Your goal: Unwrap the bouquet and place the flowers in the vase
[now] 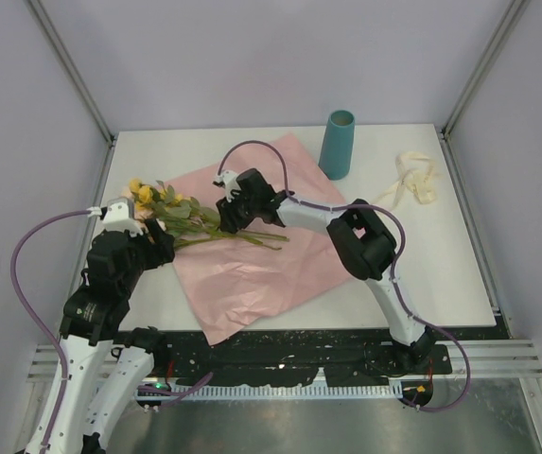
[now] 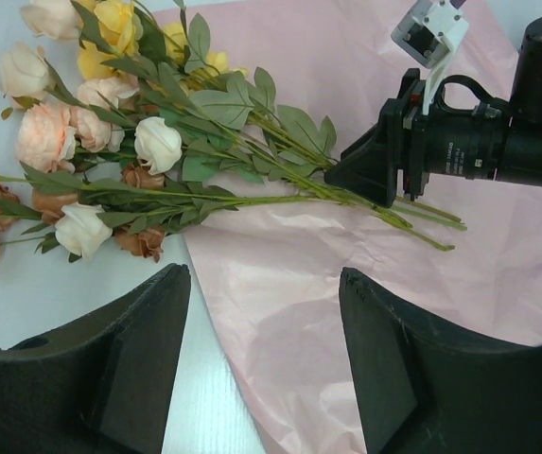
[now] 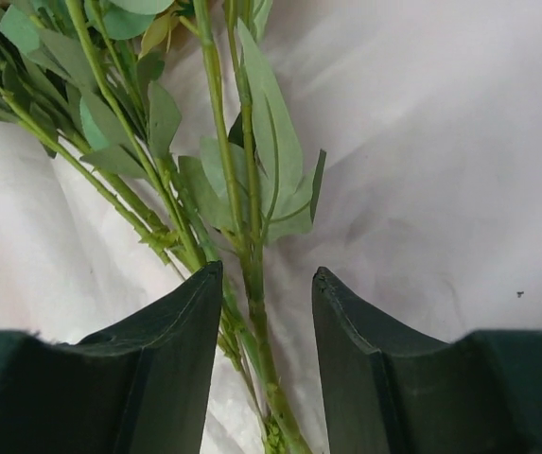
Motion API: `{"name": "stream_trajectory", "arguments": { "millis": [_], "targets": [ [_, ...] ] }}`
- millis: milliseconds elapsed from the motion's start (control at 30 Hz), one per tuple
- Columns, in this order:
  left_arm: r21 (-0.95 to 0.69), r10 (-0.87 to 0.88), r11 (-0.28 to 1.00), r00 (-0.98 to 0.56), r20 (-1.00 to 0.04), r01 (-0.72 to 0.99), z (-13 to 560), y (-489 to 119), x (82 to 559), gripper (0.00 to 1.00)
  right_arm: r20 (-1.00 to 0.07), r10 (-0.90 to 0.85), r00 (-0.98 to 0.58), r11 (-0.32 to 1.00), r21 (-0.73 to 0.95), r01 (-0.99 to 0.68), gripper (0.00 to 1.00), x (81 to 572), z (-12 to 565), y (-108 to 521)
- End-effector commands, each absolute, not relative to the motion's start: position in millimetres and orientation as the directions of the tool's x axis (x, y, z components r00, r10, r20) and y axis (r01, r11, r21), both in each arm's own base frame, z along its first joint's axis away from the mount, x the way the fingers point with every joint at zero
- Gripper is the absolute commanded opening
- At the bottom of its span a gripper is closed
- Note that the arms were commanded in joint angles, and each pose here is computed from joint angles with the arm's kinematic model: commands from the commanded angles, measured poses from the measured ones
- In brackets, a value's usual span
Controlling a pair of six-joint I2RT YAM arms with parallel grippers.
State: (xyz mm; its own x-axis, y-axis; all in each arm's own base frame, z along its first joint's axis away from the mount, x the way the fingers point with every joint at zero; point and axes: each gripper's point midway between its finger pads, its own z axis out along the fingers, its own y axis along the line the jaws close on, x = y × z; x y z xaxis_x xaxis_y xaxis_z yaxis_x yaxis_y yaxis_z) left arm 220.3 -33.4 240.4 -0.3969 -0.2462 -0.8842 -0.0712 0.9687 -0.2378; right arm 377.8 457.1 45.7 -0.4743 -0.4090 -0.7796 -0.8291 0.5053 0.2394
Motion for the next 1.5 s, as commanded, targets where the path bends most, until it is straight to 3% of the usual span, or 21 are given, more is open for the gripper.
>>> {"name": "stream_trajectory", "arguments": {
  "millis": [0, 200, 300, 400, 600, 1133, 1467],
  "targets": [
    [-0.243, -0.257, 0.966, -0.355, -0.899, -0.083, 249.2, -29.9, 224.2, 0.68, -0.778, -0.430, -0.459, 0.509, 0.211, -0.834, 0.48, 382.5, 53.6, 468.5],
    [-0.244, -0.258, 0.966, -0.347, -0.901, -0.083, 250.8, -29.2, 223.7, 0.68, -0.785, -0.444, -0.432, 0.508, 0.176, -0.843, 0.41, 381.3, 55.3, 468.0],
    [-0.243, -0.258, 0.966, -0.349, -0.901, -0.088, 249.8, -28.3, 223.6, 0.68, -0.802, -0.428, -0.416, 0.513, 0.163, -0.843, 0.30, 384.5, 61.3, 469.7],
    [-0.242, -0.256, 0.967, -0.350, -0.901, -0.084, 249.4, -29.1, 223.3, 0.68, -0.831, -0.393, -0.393, 0.502, 0.164, -0.849, 0.25, 384.5, 75.1, 473.7],
    [-0.242, -0.257, 0.966, -0.347, -0.902, -0.086, 250.1, -28.5, 223.3, 0.68, -0.903, -0.295, -0.311, 0.476, 0.144, -0.868, 0.06, 386.7, 131.9, 480.3],
    [-0.245, -0.258, 0.966, -0.344, -0.903, -0.079, 250.0, -29.7, 223.6, 0.68, -0.968, -0.140, -0.211, 0.459, 0.125, -0.880, 0.05, 371.1, 207.4, 469.6],
    [-0.248, -0.257, 0.966, -0.344, -0.903, -0.071, 250.3, -31.0, 223.6, 0.68, -0.981, 0.134, 0.138, 0.614, -0.027, -0.789, 0.05, 380.5, 350.2, 416.9]
  ]
}}
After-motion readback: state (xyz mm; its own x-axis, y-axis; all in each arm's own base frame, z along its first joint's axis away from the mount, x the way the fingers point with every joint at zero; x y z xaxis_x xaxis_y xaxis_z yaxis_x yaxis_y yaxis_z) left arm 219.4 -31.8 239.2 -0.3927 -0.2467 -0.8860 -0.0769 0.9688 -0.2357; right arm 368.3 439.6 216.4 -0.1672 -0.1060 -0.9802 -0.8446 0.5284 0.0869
